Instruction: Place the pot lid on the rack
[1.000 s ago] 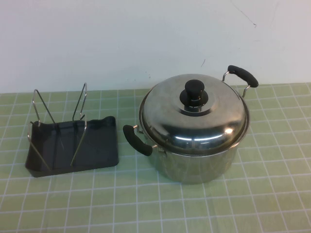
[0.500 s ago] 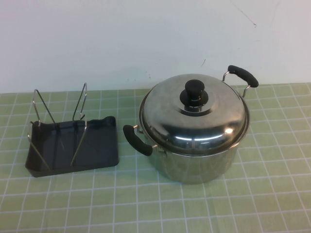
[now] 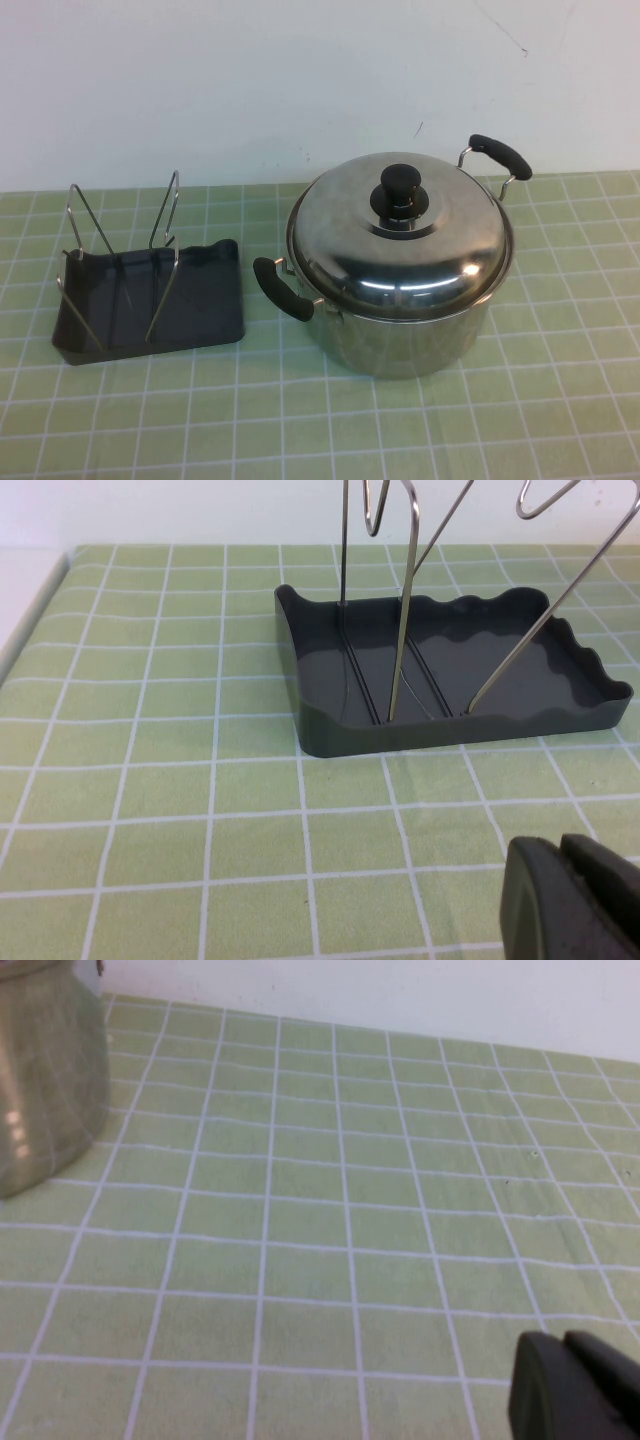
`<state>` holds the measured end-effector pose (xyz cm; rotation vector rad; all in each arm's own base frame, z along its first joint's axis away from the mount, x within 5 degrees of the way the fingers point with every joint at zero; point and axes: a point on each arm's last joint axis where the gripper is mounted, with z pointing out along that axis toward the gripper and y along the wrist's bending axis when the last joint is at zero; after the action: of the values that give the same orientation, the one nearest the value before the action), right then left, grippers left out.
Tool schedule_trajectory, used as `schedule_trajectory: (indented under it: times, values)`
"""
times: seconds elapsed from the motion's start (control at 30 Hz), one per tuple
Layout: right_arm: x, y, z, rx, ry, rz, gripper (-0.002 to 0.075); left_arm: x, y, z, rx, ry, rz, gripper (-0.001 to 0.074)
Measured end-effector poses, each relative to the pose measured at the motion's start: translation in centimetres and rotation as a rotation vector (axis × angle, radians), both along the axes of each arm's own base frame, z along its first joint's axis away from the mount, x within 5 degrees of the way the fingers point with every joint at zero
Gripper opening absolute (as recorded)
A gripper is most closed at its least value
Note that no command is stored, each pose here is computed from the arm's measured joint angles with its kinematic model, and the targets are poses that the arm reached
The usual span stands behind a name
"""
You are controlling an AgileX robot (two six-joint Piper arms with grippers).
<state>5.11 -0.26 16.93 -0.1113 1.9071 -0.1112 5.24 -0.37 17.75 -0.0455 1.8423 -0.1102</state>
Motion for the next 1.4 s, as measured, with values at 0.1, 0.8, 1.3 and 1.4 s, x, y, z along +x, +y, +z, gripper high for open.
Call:
schedule_trajectory:
  times: [0.1, 0.8, 1.3, 1.4]
  values:
    - [0.0, 0.0, 0.0, 0.0, -0.002, 0.0, -0.0001, 0.0, 0.0, 0.0, 0.0, 0.0, 0.0, -0.0003]
    - [-0.3, 0.6, 6.6, 0.004, -0.762, 0.071, -0.0001, -1.1, 0.5, 7.2, -0.022, -0.841, 0.052, -0.0003]
    - [-2.0, -0.5, 11.3, -0.009, -0.986, -0.059, -0.0001, -2.1, 0.6, 8.7, -0.151, -1.011, 0.034, -0.0003]
    - [-2.8, -0.3, 13.8, -0.11, -0.963, -0.048, -0.0001, -1.9, 0.4, 9.8, -0.164, -0.923, 0.011, -0.0003]
